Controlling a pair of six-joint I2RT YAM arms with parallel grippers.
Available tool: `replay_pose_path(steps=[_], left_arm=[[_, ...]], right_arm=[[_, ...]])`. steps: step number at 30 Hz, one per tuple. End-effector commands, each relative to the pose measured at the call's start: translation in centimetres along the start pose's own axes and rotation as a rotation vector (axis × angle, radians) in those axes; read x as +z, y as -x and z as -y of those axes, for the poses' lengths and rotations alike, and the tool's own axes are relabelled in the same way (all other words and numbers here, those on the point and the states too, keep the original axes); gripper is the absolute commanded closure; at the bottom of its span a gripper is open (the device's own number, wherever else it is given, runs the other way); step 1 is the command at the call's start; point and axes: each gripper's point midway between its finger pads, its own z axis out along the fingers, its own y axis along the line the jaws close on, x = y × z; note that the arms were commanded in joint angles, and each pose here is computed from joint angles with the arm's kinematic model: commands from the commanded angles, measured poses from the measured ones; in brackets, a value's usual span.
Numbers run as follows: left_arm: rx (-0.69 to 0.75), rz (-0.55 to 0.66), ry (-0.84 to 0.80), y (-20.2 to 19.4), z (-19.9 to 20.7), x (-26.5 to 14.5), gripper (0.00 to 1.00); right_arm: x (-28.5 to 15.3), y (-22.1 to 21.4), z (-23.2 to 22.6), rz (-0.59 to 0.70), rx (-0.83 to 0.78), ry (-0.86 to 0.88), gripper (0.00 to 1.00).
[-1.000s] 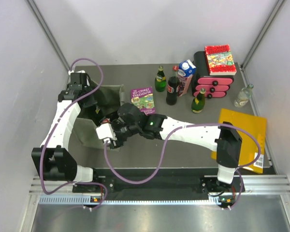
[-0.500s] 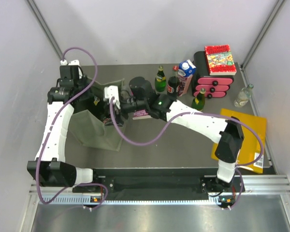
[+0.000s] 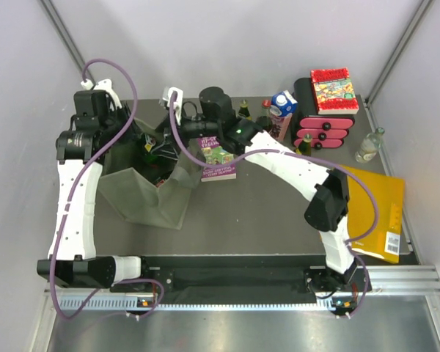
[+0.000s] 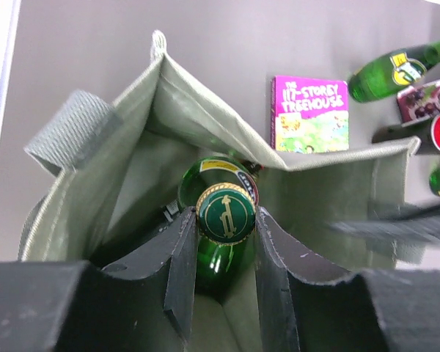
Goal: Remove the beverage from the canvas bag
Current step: Take out the drink from the canvas bag.
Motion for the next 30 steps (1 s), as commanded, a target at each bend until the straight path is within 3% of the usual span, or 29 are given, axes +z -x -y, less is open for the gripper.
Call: replay_pose_path(steps=[1,7,18,30], left_arm=[[-0.026,0.184,-0.114,4.4,2.5,-3.8,1.0],[-0.036,0.176,-0.127,4.1,2.8,-4.0,1.0],[-0.044,0.152,-0.176,3.7,3.7,-4.6,1.0],[-0.078,0.146,-0.231,3.7,4.7,-5.4,1.0]], right_arm=[[1.1,1.0,-0.3,0.035,0.026,0.032,0.27],[1.5,0.2,-0.7,0.021,0.024,0.043,0.32],[3.9,-1.2,0.6,0.009,0.046,-0.036,0.28],[5.8,-1.5,1.5,0.043,0.044,-0.076,0.31]])
